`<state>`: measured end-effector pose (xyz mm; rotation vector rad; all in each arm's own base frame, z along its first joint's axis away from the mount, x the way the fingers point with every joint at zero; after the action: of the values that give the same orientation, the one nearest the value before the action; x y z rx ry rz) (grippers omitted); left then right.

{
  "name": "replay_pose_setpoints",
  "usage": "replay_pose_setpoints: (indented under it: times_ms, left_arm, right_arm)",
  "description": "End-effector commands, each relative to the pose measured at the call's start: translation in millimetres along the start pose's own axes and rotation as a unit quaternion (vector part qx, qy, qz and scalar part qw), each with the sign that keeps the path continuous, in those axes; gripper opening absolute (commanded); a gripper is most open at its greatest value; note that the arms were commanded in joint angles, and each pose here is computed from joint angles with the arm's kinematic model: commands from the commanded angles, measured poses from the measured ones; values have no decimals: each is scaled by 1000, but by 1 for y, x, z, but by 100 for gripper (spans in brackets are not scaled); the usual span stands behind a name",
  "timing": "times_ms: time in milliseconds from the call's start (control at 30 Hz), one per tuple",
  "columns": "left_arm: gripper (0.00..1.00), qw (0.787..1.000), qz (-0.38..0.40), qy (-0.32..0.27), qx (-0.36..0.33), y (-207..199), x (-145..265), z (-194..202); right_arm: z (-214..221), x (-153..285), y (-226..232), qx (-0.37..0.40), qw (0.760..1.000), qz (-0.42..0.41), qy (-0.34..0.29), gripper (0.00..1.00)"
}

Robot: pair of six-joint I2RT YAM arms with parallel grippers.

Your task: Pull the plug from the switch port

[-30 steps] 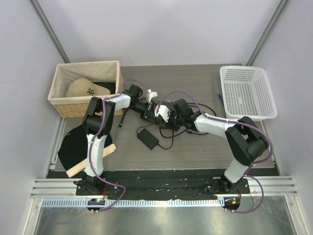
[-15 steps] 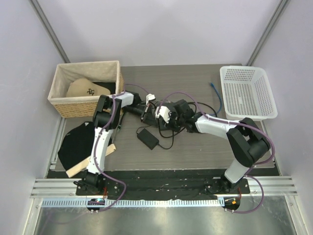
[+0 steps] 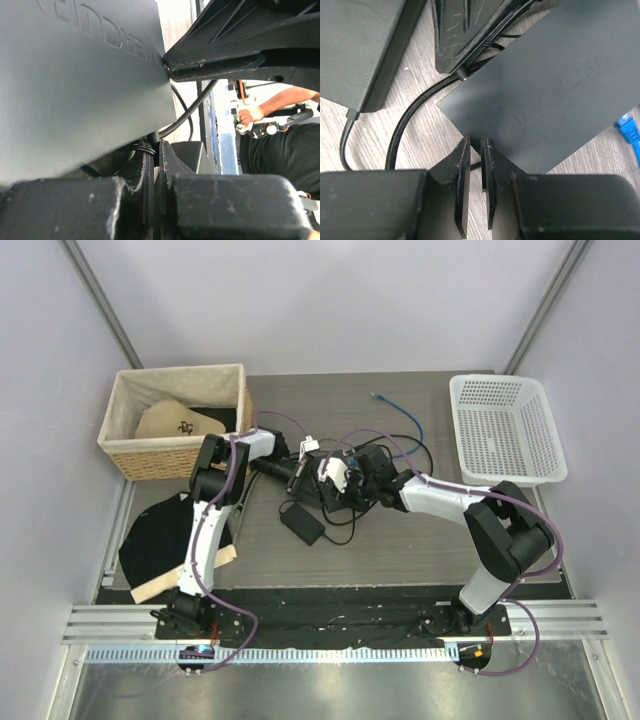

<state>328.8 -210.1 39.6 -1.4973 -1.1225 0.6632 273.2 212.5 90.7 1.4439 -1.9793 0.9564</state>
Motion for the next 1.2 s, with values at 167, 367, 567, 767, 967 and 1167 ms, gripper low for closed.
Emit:
replay_pose_setpoints:
  times_ms: [167, 367, 567, 767, 967, 1167]
  left_arm:
    - [0, 951, -31, 169, 257, -26, -7, 81]
    - [0, 951, -42, 174, 252, -28, -6, 74]
    - [0, 955, -40, 164, 244, -39, -5, 72]
    - [0, 970, -47, 147, 188, -67, 4, 65]
    - [0, 969, -174, 151, 90, -79, -5, 16]
    - [0, 939, -288, 168, 84, -94, 14, -11]
  right_arm:
    - [97, 6, 79, -91, 960, -148, 222, 18]
    - [97, 6, 79, -90, 961, -144, 218, 18]
    - [96, 9, 79, -87, 965, -133, 210, 18]
    - [96, 14, 80, -83, 969, -126, 197, 23]
    - [70, 31, 38, -137, 977, -82, 138, 47]
    - [4, 85, -51, -265, 964, -31, -15, 66]
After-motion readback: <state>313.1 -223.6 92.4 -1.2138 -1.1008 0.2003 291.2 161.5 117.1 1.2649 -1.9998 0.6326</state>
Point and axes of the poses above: each gripper's point midway between its finger pads, its own x axis back along the fingers, its own y axis along the line the jaws close on, z = x × y, the point moved 8 cm from there along x, back along the fingers, and after that the axes turned 10 degrees about x, right-handed, at the moved point
